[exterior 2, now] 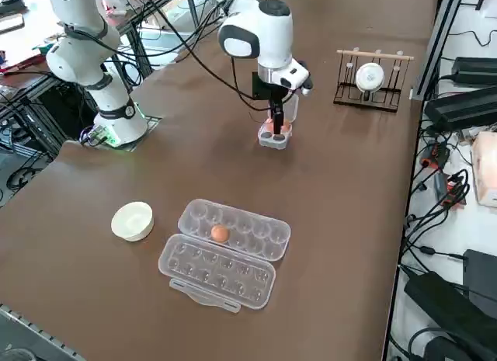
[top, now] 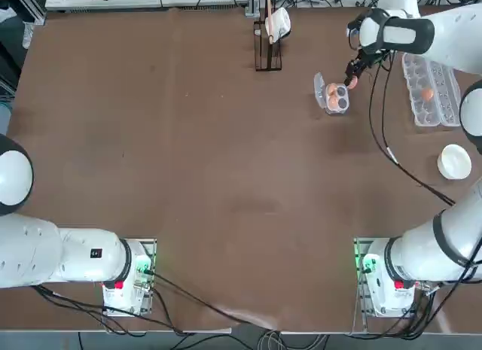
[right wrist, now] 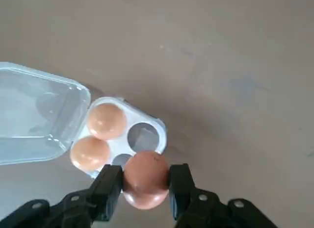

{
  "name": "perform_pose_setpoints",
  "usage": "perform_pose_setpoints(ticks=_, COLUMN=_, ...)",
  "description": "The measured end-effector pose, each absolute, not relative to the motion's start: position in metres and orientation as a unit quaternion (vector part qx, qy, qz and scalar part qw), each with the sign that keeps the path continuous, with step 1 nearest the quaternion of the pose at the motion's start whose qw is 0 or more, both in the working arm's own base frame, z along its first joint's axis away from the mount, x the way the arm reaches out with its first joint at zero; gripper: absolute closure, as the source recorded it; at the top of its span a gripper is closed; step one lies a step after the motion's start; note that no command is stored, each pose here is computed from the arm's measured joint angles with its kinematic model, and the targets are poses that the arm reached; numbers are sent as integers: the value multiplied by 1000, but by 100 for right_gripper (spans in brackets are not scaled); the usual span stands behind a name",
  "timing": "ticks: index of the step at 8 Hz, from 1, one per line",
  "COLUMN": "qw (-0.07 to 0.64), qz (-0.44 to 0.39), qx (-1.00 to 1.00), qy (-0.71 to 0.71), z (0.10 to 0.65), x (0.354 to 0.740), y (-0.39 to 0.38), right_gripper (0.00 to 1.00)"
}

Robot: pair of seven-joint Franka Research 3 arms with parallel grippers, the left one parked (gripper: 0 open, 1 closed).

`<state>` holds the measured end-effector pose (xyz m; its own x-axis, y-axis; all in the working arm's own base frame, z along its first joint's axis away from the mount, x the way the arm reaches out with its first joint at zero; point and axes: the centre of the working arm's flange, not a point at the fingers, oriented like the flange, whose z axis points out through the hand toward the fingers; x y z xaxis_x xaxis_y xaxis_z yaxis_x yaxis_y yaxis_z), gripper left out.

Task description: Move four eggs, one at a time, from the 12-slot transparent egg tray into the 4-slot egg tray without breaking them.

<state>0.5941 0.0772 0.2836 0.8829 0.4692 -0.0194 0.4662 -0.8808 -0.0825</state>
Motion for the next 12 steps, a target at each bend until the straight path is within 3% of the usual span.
perform_pose_setpoints(ticks=12, qw=33, qz=26, qx=-976, qy=-215, z=256, x=562, y=94, right_gripper=44)
